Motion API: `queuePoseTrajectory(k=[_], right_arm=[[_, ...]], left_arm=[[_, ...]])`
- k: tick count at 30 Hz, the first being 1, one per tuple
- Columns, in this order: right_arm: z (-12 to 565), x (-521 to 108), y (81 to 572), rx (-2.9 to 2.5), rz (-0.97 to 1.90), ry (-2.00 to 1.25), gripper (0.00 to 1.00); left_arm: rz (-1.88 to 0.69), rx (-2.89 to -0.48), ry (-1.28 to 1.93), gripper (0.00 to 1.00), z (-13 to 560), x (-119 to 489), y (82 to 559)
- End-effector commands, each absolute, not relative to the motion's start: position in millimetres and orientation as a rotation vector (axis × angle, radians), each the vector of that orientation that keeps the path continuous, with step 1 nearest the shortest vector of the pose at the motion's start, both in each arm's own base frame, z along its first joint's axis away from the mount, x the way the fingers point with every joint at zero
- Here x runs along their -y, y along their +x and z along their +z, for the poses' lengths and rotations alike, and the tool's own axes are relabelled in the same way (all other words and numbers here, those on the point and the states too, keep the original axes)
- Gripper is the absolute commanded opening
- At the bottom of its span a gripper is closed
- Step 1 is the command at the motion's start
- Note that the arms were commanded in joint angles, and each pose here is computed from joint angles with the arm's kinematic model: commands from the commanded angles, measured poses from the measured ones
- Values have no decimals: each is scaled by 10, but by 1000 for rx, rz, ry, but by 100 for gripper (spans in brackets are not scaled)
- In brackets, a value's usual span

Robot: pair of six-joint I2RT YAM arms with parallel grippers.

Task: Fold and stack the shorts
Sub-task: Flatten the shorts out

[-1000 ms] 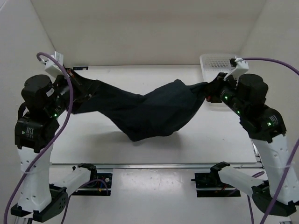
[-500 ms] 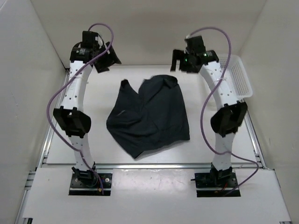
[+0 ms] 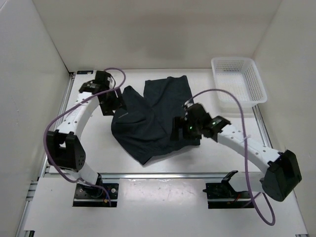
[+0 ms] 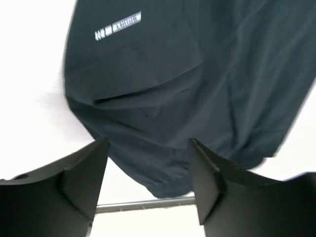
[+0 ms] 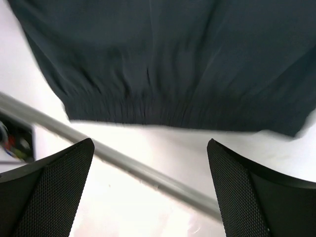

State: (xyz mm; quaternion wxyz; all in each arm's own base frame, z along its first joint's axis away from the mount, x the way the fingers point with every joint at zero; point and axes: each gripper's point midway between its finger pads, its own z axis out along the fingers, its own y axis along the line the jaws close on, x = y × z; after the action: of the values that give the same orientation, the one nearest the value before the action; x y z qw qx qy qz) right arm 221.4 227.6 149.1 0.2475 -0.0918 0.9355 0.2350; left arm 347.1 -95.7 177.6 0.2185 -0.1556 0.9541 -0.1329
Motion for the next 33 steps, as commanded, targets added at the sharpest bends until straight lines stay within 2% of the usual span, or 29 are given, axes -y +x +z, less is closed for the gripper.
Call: queuePoseTrajectory(k=[1, 5, 6, 9, 11, 13, 18, 21, 24, 27, 29, 31, 32, 33], right_arm=[[1309, -2677, 1898, -2584, 800, -208, 100], [1138, -3078, 1654, -2607, 638, -456, 100], [1104, -3168, 1503, -2597, 572, -604, 100], [1076, -3558, 1478, -2485, 443, -854, 94], [1030, -3811, 1463, -2443, 412, -938, 83], [987, -3960, 1427, -2426, 413, -1003, 77], [708, -4292, 1351, -2448, 359, -1092, 77], [474, -4227, 1446, -2461, 236, -1085, 71], [305, -4181, 1538, -2446, 144, -1087, 59], [121, -4000, 1512, -2495, 51, -1080, 19], [121, -3748, 1575, -2497, -29, -1004, 0], [303, -3554, 1581, -2491, -37, -891, 0], [217, -3274, 1585, -2514, -106, -847, 0], [255, -3061, 1644, -2511, -173, -736, 0]], left_arm=[[-208, -2696, -405, 79, 1313, 949, 3500], [-126, -2735, -481, 82, 1062, 836, 3482], [-114, -2727, -514, 82, 1018, 794, 3528], [-75, -2759, -562, 82, 820, 718, 3568], [-13, -2747, -653, 78, 734, 586, 3617], [11, -2766, -734, 74, 598, 478, 3595], [-62, -2790, -774, 69, 505, 512, 3598], [-104, -2792, -751, 70, 540, 562, 3656], [-109, -2815, -755, 72, 459, 582, 3667], [-123, -2843, -746, 72, 385, 612, 3670], [-140, -2851, -745, 59, 364, 638, 3686], [-140, -2851, -745, 40, 364, 638, 3686], [-150, -2868, -732, 11, 339, 689, 3642], [-174, -2858, -727, 10, 396, 712, 3650]])
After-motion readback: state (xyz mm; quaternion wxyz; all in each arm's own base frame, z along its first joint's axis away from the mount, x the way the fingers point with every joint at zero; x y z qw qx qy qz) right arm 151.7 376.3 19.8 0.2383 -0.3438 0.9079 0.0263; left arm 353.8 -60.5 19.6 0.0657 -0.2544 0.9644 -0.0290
